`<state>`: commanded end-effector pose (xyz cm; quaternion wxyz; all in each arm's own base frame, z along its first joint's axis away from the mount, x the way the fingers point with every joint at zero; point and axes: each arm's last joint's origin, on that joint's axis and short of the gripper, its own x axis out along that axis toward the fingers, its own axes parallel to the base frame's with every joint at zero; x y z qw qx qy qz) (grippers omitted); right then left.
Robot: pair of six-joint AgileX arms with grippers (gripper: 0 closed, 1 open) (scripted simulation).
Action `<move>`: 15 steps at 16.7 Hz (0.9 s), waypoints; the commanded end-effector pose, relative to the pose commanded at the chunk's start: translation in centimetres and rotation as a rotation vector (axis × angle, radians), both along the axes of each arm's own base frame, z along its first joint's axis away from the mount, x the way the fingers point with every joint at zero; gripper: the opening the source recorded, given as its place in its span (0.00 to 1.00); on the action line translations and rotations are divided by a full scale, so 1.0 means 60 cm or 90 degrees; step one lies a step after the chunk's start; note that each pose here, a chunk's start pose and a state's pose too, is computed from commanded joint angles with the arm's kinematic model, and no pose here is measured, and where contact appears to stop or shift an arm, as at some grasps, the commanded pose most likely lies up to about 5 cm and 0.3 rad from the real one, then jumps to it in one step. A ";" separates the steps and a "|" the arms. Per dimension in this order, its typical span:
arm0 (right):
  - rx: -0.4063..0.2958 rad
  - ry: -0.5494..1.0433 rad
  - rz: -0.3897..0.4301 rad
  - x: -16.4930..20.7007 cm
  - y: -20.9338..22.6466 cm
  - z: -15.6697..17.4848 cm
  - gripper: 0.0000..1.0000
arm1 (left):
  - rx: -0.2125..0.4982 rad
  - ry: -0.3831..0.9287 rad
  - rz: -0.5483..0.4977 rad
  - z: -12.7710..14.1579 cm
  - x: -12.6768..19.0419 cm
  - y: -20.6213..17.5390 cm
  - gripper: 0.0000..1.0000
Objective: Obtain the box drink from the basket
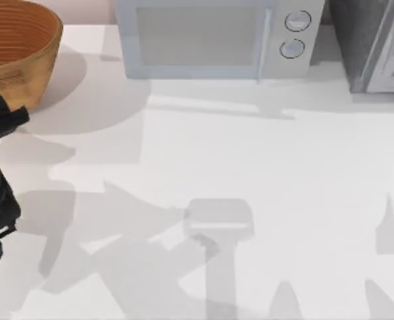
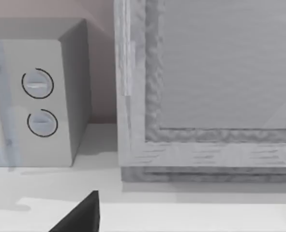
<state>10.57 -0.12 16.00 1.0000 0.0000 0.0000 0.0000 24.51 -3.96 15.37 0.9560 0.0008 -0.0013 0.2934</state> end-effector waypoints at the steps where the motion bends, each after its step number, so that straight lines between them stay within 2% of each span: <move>1: 0.000 0.000 0.000 0.000 0.000 0.000 1.00 | 0.000 0.000 -0.001 -0.008 0.005 0.003 0.00; 4: 0.000 0.000 0.000 0.000 0.000 0.000 1.00 | 0.000 -0.001 -0.007 -0.025 0.014 0.013 0.00; 8: 0.000 0.000 0.000 0.000 0.000 0.000 1.00 | 0.000 -0.001 -0.009 -0.026 0.015 0.014 0.00; 15: 0.000 0.000 0.000 0.000 0.000 0.000 1.00 | 0.000 -0.001 -0.009 -0.026 0.015 0.014 0.53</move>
